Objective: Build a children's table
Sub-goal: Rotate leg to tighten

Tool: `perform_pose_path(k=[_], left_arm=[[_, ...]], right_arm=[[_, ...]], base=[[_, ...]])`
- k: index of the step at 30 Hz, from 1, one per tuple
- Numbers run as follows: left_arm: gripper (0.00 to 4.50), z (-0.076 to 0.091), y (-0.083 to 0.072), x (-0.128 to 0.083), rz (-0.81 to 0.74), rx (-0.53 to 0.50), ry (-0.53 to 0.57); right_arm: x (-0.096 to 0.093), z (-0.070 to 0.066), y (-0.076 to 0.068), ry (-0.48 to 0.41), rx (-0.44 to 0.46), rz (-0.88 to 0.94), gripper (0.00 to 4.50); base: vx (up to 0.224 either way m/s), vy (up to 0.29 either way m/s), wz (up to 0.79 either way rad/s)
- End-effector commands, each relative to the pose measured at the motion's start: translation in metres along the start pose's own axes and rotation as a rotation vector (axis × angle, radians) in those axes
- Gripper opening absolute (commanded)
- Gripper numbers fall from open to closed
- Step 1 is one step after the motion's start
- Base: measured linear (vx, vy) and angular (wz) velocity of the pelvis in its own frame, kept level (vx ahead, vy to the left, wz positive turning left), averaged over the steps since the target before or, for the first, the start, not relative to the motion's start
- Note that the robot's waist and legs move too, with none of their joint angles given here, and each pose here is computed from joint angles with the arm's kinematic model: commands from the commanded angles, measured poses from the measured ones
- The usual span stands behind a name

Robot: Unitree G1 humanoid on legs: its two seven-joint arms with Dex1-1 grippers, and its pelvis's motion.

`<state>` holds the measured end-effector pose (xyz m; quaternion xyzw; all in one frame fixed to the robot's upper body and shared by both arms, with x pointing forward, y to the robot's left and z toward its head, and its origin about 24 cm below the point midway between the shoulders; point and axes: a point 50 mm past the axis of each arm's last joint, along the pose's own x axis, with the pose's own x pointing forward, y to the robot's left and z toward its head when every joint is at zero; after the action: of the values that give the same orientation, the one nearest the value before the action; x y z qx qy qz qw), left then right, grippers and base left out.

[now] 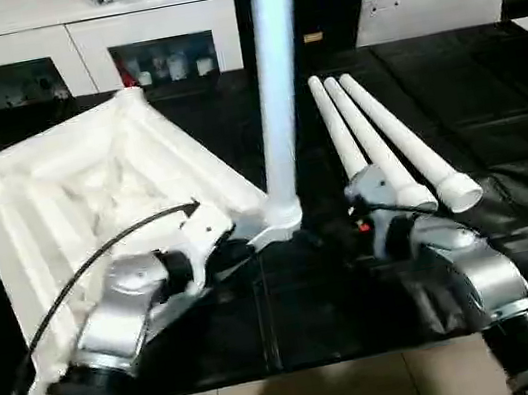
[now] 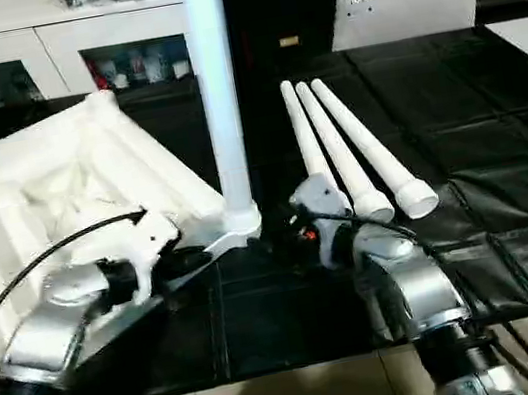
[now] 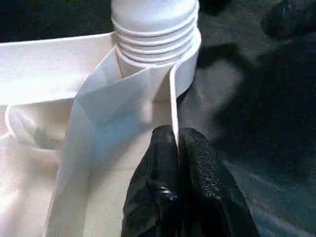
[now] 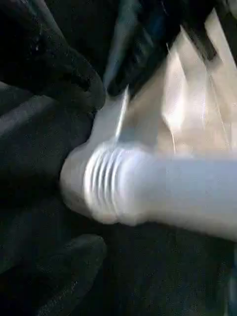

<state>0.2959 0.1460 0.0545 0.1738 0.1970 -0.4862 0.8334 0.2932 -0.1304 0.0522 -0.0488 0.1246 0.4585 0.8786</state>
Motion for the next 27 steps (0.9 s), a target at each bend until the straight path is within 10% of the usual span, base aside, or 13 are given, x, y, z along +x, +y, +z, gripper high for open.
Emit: perform_pose_path(k=[1, 13, 27], left_arm=[[0.0, 0.002, -0.007, 0.001, -0.125, 0.059, 0.011], [0.0, -0.012, -0.012, -0.017, -0.486, 0.168, 0.122], [0.0, -0.011, -0.01, -0.014, -0.549, 0.213, 0.139]], right_arm=[[-0.003, 0.009, 0.001, -0.009, -0.061, 0.078, 4.47], [-0.013, 0.01, -0.002, 0.139, -0.233, 0.436, 4.47], [0.004, 0.009, 0.006, 0.109, -0.148, 0.582, 3.49]], base=[[0.0, 0.0, 0.0], [0.0, 0.0, 0.0], [0.0, 0.0, 0.0]])
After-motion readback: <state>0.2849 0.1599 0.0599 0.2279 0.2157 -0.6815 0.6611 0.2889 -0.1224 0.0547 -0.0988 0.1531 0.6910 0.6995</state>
